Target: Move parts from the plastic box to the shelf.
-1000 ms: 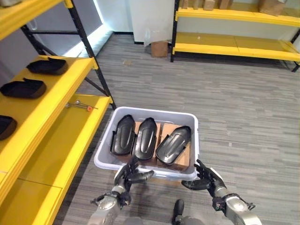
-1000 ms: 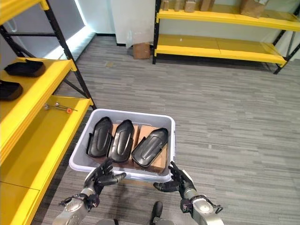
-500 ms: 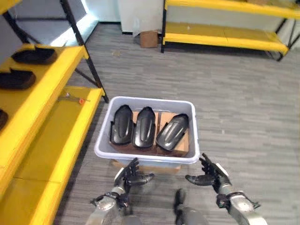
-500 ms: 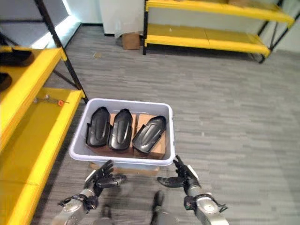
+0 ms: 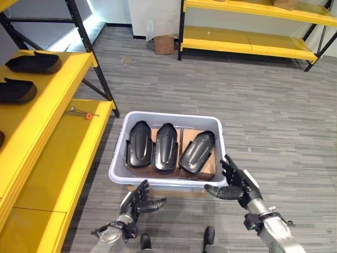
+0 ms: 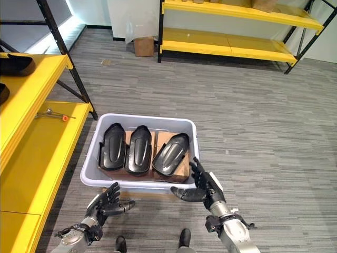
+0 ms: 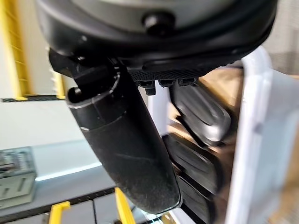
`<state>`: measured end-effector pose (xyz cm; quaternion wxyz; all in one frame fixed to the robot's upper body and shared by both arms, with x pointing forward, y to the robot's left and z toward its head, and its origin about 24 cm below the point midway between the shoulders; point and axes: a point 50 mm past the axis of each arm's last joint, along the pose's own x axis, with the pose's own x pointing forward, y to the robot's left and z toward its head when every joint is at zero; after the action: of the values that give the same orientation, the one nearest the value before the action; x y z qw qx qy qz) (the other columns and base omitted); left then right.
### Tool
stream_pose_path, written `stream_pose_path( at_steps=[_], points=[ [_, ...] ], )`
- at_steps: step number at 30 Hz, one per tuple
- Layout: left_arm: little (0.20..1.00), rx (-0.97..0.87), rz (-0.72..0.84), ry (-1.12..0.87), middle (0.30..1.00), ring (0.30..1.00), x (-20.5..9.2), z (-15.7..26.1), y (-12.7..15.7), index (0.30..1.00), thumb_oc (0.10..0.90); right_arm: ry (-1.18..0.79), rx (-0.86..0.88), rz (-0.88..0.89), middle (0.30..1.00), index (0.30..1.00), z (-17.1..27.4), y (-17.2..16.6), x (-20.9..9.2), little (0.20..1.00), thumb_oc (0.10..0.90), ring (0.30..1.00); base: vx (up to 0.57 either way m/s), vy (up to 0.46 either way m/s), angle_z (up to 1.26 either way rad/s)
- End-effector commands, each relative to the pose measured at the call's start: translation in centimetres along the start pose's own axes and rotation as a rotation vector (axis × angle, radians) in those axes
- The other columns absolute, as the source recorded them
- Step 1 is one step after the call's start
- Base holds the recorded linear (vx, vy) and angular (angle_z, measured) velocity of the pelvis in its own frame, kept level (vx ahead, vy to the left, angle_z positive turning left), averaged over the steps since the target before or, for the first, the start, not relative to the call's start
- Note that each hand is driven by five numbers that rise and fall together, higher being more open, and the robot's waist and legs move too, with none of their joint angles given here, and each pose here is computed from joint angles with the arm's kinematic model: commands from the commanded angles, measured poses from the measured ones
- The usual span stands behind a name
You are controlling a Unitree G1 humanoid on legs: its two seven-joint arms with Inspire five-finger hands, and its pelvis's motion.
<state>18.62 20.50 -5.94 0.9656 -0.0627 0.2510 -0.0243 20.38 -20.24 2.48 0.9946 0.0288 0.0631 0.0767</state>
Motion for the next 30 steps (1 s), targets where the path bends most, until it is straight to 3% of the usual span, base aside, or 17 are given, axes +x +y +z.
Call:
stream_pose_path(
  at_steps=[1, 7, 13, 30],
  points=[
    [1.0, 0.041, -0.034, -0.209, 1.0, 1.0, 0.6, 4.4, -0.1, 1.0, 0.9, -0.32, -0.092, 0.036, 1.0, 1.0, 6.5, -0.6, 0.8, 1.0, 0.9, 1.0, 0.04, -0.003, -0.04],
    [1.0, 0.031, -0.043, -0.239, 1.0, 1.0, 0.4, 5.0, -0.2, 1.0, 0.9, -0.444, -0.143, 0.053, 1.0, 1.0, 9.5, -0.5, 1.3, 1.0, 0.9, 1.0, 0.01, -0.001, 0.0],
    [1.0, 0.04, -0.075, -0.271, 1.0, 1.0, 0.8, 6.1, -1.0, 1.0, 0.9, -0.506, -0.19, 0.1, 1.0, 1.0, 11.3, 1.2, 4.0, 1.0, 0.9, 1.0, -0.04, -0.027, 0.02],
    [1.0, 0.021, -0.126, -0.293, 1.0, 1.0, 1.6, 6.9, -3.1, 1.0, 0.9, -0.436, -0.276, -0.038, 1.0, 1.0, 11.4, 3.8, 11.6, 1.0, 0.9, 1.0, -0.08, -0.002, 0.13]
  ],
)
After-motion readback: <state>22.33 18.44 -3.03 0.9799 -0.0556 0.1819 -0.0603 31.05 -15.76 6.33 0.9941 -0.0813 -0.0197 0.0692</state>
